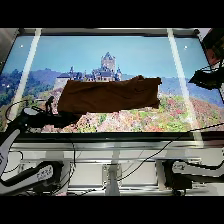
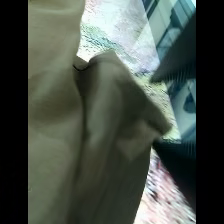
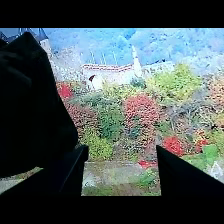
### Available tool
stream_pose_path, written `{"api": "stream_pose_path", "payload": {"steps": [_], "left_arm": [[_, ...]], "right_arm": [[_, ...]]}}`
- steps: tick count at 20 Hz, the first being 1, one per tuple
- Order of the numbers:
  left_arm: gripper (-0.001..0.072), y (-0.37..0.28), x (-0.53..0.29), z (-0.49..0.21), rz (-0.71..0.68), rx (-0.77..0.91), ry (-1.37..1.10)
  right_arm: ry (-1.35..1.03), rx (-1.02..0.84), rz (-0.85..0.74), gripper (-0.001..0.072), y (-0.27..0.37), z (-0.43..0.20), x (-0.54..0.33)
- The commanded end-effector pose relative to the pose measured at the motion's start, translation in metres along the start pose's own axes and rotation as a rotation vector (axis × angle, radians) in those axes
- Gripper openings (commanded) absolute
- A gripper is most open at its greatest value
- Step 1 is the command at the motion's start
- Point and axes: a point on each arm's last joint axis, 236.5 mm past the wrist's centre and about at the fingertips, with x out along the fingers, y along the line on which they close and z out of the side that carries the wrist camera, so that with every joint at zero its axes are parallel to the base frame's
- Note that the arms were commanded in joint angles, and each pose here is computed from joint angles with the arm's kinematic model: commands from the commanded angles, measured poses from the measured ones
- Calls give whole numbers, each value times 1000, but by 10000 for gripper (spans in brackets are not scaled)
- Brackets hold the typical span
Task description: Fold the clothes and pants, and hang the long-sleeved shirts on hangers.
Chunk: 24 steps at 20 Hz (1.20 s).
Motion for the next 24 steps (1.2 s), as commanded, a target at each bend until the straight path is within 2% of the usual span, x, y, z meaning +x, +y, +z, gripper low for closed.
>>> {"api": "stream_pose_path", "payload": {"steps": [1,2,3,5,8,11,15,18,19,24], "left_arm": [[263,-6,16,14,-34,-10,-46],[91,-6,17,18,-24,-6,-66],[15,-5,16,24,-18,-7,-87],[14,-9,9,36,-18,14,-118],[14,-26,-30,65,8,137,-225],[13,-57,-97,92,49,288,-396],[13,-89,-162,94,114,445,-568],[13,-92,-169,88,129,474,-576],[14,-92,-169,88,128,470,-575],[14,-92,-169,88,124,457,-575]], "right_arm": [[37,1,9,433,2,-10,3],[53,2,11,433,2,-14,6],[70,0,14,433,1,-20,10],[125,-40,35,431,2,-39,24],[205,-105,141,304,19,-73,46],[192,-94,276,304,46,-87,66],[168,-61,273,312,60,-102,105],[245,-81,288,317,83,-123,132],[271,-71,295,342,91,-130,142],[350,-28,339,343,117,-151,174]]}}
